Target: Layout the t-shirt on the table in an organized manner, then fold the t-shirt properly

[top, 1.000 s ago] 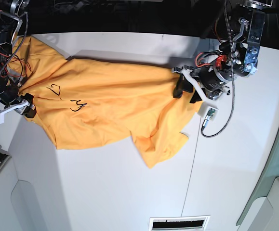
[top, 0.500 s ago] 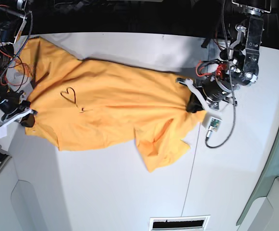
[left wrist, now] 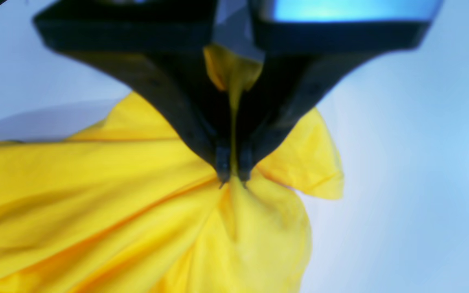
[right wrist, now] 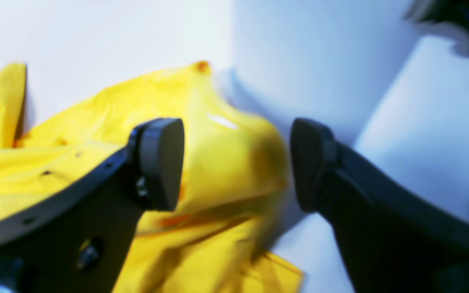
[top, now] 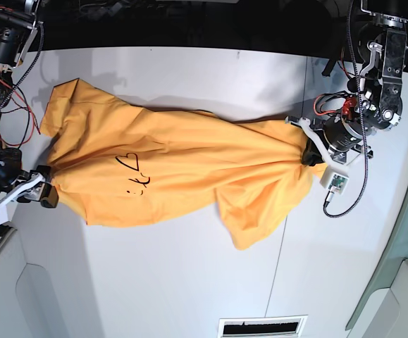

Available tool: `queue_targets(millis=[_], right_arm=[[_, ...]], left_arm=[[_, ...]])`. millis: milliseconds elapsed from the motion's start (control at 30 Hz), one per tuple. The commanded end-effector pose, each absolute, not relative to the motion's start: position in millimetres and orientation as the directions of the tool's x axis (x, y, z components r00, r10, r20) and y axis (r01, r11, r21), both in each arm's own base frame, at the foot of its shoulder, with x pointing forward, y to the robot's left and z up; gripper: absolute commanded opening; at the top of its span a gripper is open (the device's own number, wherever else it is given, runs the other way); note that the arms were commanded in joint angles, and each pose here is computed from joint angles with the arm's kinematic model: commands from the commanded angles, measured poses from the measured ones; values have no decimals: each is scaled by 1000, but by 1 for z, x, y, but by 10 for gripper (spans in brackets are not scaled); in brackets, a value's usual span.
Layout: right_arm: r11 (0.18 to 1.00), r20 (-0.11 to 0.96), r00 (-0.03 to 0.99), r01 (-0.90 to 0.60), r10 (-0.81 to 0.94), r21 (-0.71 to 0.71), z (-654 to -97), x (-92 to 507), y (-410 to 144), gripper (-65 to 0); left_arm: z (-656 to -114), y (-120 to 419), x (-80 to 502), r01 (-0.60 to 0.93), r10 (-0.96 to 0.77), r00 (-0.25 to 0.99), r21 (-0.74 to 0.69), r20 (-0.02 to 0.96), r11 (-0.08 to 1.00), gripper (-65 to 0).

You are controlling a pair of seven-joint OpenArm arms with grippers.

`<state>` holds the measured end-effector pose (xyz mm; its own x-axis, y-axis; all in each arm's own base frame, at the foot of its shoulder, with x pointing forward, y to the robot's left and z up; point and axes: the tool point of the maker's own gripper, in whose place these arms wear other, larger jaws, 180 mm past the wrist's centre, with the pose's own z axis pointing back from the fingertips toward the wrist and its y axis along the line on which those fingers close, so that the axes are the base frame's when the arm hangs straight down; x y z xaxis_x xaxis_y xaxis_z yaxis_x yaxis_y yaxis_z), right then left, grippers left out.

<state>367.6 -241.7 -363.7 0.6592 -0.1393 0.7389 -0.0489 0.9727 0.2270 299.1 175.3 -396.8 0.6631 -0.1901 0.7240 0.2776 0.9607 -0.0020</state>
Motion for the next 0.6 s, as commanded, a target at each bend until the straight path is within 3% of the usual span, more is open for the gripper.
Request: queue_targets(millis=[0, 67, 133, 400, 567], right_arm=[[974, 765, 630, -59, -135, 220, -354, 371, -246, -245], [978, 742, 657, -37, -131, 206, -367, 358, -252, -245], [980, 714, 682, 15, -156, 200, -382, 340, -263, -245], [941, 650, 684, 187, -331, 282, -418, 260, -299, -245], [934, 646, 678, 207, -351, 290, -432, 248, -292, -246]], left_arm=[[-385, 181, 308, 274, -195, 634, 18, 748, 962, -644], [-387, 183, 306, 275, -203, 648, 23, 734, 961, -526], [-384, 185, 306, 283, -207, 644, 22, 736, 959, -465], [-300, 188, 328, 320, -274, 443, 135, 853, 938, -464], [-277, 165, 333, 355, -202, 370, 63, 907, 933, -462]])
